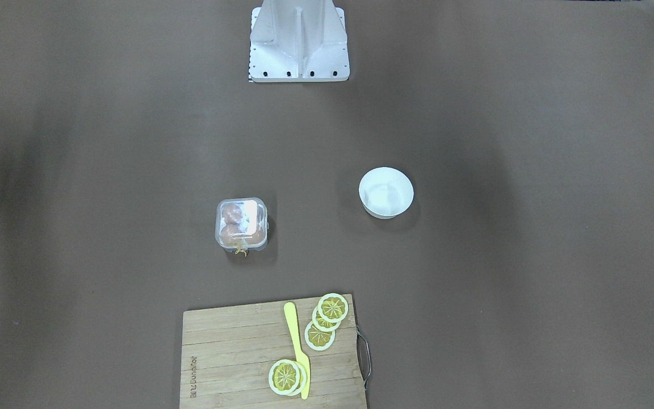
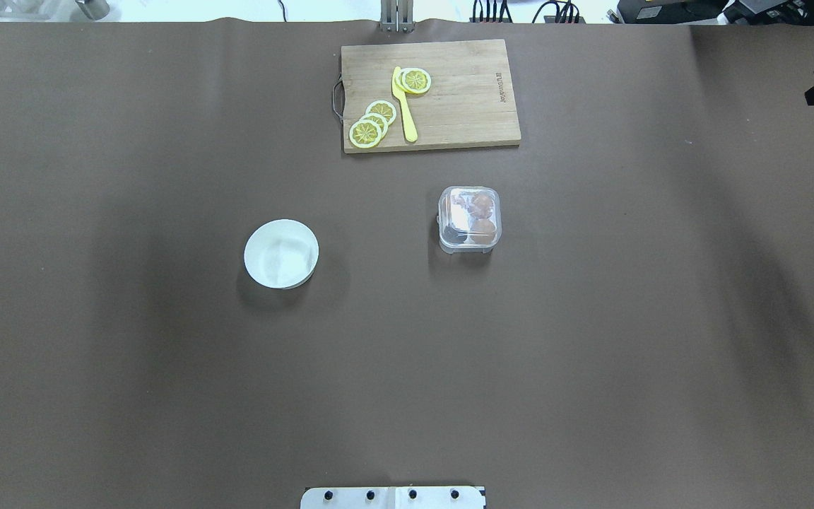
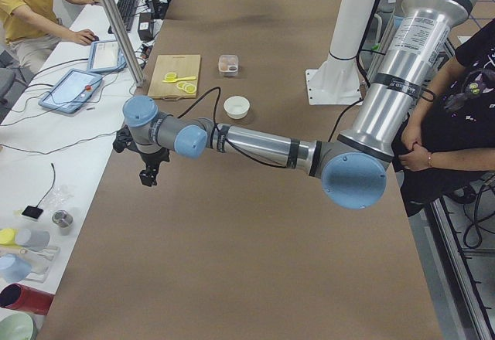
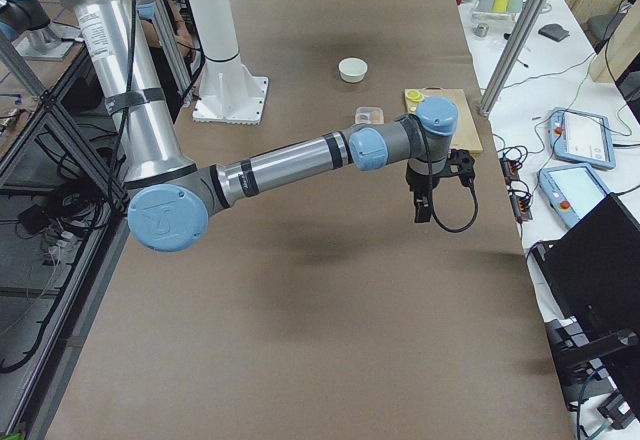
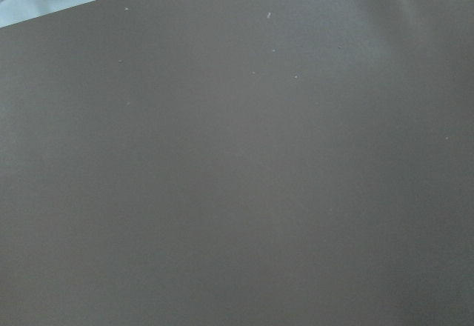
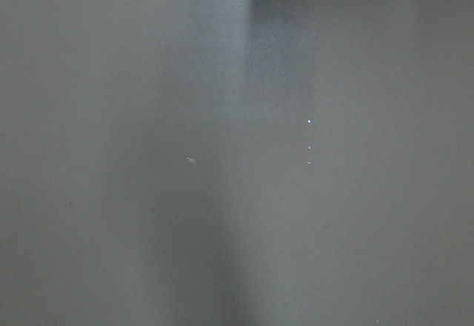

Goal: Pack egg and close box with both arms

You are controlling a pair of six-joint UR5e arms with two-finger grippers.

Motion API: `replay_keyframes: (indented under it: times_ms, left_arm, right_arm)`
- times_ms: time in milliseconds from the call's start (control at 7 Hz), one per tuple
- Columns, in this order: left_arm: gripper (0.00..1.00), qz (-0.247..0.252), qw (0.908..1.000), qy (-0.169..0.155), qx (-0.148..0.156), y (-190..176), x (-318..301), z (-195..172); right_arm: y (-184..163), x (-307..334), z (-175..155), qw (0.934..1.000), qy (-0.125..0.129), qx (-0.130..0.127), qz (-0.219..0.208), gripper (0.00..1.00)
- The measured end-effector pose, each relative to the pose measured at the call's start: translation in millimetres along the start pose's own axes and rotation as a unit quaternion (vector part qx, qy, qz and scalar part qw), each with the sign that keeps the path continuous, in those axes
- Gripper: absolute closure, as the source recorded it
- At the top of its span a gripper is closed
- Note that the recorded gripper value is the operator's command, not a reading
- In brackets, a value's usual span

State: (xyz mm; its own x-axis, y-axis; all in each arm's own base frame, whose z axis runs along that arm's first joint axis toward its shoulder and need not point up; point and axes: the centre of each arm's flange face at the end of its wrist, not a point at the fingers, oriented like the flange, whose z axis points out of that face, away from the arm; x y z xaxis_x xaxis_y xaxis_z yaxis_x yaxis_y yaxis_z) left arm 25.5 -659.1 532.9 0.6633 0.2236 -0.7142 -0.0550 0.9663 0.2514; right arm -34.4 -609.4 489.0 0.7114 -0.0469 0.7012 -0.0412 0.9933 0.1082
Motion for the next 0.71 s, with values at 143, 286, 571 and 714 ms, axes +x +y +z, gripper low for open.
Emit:
replay_keyframes:
  times_ms: [143,286,571,714]
  left_arm:
    - [0.03,-0.007,0.9999,-0.003,-0.01,8.0,-21.8,5.7]
    - [0.03,-0.001,0.9998,-0.006,-0.019,15.7,-43.3,11.4]
    - [0.03,0.0,0.9996,-0.006,-0.028,31.3,-71.4,16.2]
    - [0.03,-0.004,0.9995,-0.005,-0.03,39.4,-78.4,17.1]
  right_arm:
    - [-0.7,12.1,0.7,1.0,0.003,-0.003,-0.006,0.0]
    - [-1.0,20.5,0.8,0.9999,0.004,-0.006,-0.008,0.0]
    - [-0.4,33.8,-5.1,0.9999,0.008,-0.013,0.007,0.0]
    - [-0.2,37.4,-7.0,0.9998,0.008,-0.014,0.013,0.0]
